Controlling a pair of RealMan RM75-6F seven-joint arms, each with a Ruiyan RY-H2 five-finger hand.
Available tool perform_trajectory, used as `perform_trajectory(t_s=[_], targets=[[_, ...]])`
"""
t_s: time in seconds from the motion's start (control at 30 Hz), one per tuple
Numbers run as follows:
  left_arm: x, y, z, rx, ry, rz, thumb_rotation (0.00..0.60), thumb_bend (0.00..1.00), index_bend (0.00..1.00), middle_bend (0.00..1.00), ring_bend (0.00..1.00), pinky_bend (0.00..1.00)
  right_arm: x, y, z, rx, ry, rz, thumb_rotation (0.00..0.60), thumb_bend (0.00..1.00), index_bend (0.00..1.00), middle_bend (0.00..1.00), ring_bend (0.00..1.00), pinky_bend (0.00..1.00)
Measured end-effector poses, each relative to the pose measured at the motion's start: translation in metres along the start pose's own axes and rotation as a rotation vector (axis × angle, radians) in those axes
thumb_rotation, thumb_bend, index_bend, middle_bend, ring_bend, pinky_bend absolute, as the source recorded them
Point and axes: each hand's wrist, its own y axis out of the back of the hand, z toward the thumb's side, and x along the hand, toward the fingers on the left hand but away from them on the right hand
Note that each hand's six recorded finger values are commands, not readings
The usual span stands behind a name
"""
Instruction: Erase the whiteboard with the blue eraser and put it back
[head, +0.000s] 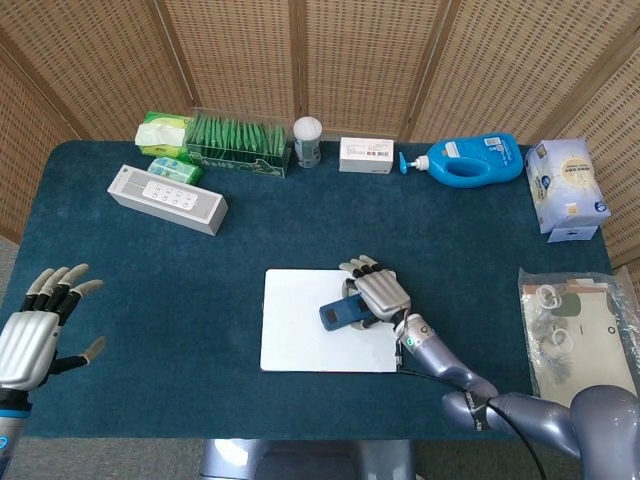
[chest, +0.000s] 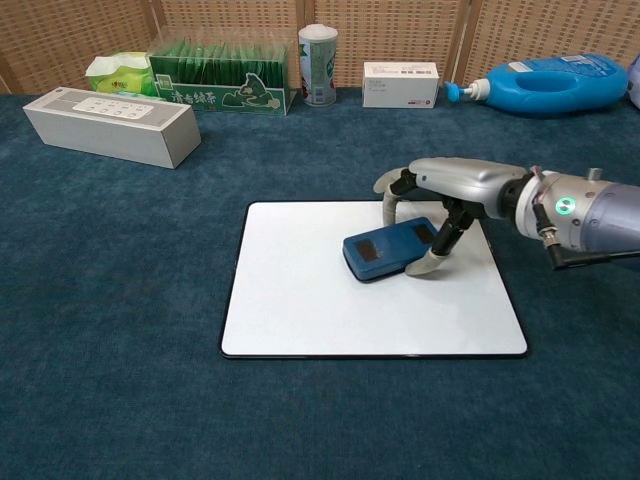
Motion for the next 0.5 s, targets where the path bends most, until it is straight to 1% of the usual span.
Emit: perform_trajectory(t_s=[0.4,0.5], targets=[[0.005,-0.003,0.008,-0.003,-0.029,-0.004,0.6,0.32,0.2,0.09,0.04,0.0,0.031,0.013,-0.038,0.011,-0.087,-0.031,0.6,0.15,0.76,0.12,0.0,0.0],[0.006,-0.004,0.009,-0.003,-0.033,-0.008,0.6,0.32,0.2,0.09,0.04,0.0,0.034,0.02,-0.038,0.01,-0.086,-0.045,0.6,0.15,0.76,0.12,0.0,0.0]])
